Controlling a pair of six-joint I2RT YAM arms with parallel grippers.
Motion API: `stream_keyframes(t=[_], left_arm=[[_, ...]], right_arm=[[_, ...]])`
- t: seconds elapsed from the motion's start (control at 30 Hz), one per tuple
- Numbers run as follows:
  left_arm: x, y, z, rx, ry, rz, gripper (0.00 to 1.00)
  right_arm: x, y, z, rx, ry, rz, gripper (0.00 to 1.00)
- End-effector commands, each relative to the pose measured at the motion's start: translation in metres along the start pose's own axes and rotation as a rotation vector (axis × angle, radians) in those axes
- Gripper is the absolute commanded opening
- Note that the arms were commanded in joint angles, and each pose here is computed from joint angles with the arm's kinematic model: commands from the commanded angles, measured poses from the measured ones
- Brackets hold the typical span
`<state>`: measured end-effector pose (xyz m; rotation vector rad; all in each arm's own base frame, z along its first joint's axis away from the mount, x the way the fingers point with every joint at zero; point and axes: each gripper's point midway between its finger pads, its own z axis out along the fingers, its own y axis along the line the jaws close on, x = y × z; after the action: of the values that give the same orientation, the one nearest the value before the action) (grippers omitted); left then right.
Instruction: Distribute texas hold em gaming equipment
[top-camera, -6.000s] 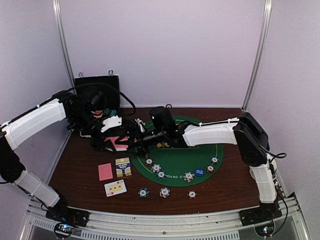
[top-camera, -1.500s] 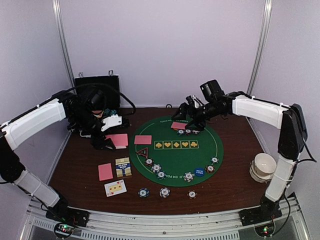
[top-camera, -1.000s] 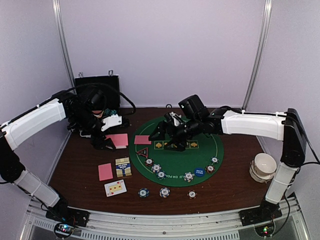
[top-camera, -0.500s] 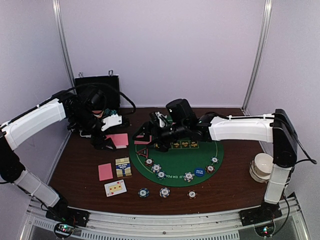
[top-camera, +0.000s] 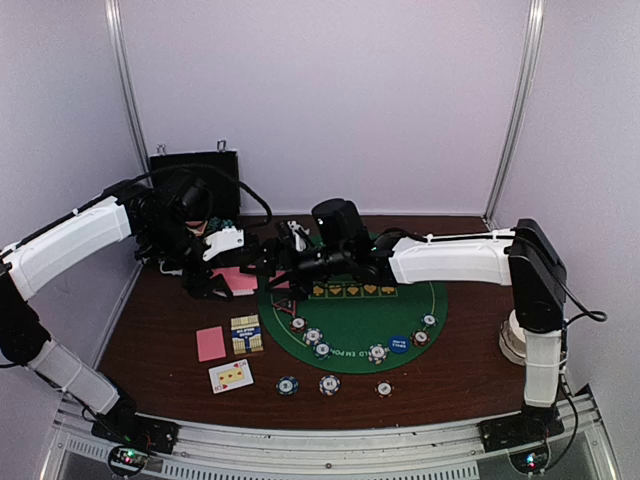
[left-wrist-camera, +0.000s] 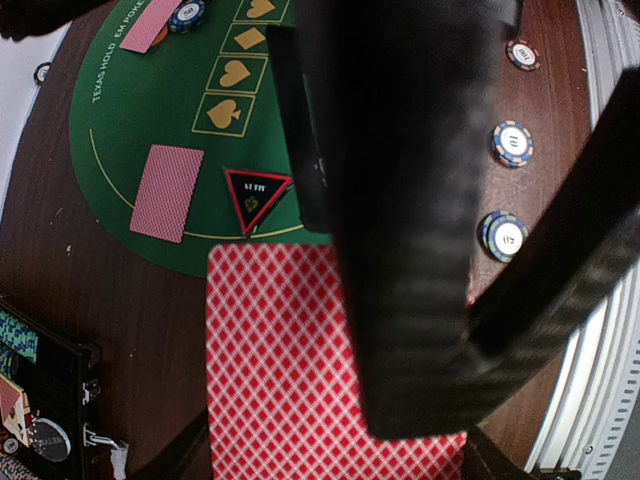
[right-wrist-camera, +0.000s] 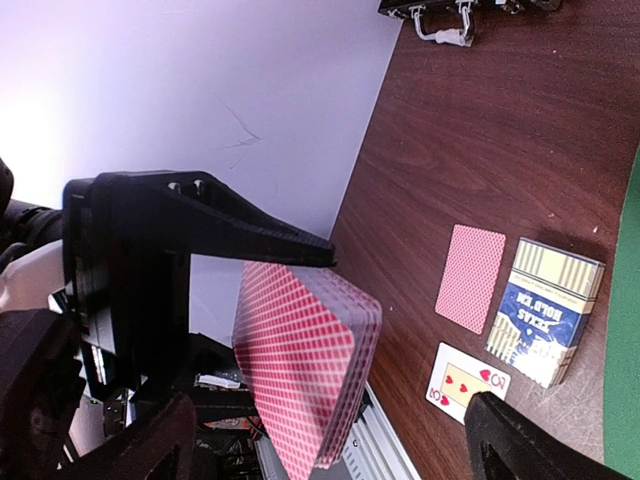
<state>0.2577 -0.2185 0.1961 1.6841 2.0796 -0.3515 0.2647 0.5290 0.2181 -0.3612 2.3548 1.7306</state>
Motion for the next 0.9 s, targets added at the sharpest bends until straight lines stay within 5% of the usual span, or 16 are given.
stream_keyframes(t=[0.0,0.87], left_arm=[[-0.021,0.01,-0.011,-0.039,-0.076,0.018,0.0],[-0.02,0.007,-0.014,-0.034,-0.079,0.02,0.0]], right_arm=[[-0.001,0.021,0.012,-0.082,0.027,-0.021,0.97],[-0.01,-0.024,0.031,-0.057,0.022,0.113,0.79]])
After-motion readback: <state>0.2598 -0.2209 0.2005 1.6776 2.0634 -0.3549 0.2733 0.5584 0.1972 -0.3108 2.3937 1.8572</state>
